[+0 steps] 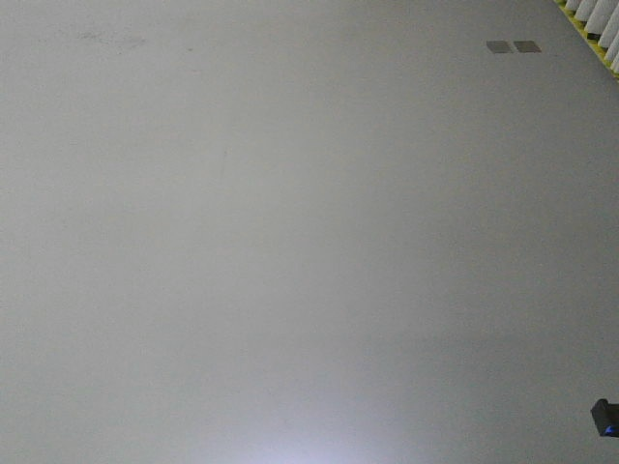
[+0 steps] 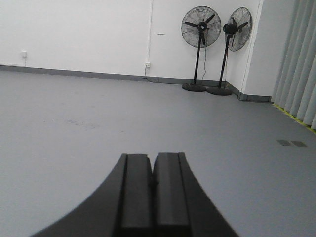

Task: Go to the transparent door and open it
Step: 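Drive the base forward across the grey floor, turning toward the door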

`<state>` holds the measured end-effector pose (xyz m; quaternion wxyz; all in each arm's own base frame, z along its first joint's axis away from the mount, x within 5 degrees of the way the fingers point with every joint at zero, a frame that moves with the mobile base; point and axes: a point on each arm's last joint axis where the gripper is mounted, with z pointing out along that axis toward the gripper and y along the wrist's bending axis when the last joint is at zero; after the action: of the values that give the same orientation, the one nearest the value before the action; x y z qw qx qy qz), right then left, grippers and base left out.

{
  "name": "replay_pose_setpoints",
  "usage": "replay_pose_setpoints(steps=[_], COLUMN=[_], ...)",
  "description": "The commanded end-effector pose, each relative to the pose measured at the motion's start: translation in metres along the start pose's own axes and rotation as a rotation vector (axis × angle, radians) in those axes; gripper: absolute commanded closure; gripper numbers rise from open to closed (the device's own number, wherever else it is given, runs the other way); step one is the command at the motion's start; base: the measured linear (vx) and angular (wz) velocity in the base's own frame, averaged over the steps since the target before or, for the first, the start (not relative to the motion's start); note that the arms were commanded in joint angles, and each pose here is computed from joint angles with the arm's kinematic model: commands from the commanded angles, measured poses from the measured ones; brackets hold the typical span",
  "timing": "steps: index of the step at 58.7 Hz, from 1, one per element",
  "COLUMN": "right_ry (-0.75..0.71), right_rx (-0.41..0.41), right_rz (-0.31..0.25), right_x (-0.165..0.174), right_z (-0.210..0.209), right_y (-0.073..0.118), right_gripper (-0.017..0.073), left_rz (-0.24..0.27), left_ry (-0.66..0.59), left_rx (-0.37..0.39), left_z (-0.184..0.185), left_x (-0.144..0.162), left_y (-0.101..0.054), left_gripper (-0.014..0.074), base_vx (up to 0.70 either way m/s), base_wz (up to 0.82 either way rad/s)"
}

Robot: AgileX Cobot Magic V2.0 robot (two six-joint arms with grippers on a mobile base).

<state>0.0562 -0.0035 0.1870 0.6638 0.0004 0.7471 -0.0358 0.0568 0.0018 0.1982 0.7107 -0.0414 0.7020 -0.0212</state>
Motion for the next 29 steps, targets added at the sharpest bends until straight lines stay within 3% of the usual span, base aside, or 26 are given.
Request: replay_pose_setpoints(steps=[1, 29], right_ry=[-0.097, -0.09], right_rx=[0.0, 0.0], right_rz=[-0.015, -0.015], right_x=[-0.0069, -0.0063], right_z=[-0.0013, -0.0012], right_y=[0.0001, 0.0001], right_gripper=[0.0565, 0.0565], left_rz=[-0.01, -0.01], left_ry=[-0.08, -0.08], left_rx=[0.01, 0.01], left_z=[-0.0007, -0.0007], left_x=[-0.0027, -0.0027], left_y=[-0.0005, -0.0005], left_gripper=[0.0597, 0.0597], base_vx=[0.04, 0.08], base_wz=[0.01, 0.01])
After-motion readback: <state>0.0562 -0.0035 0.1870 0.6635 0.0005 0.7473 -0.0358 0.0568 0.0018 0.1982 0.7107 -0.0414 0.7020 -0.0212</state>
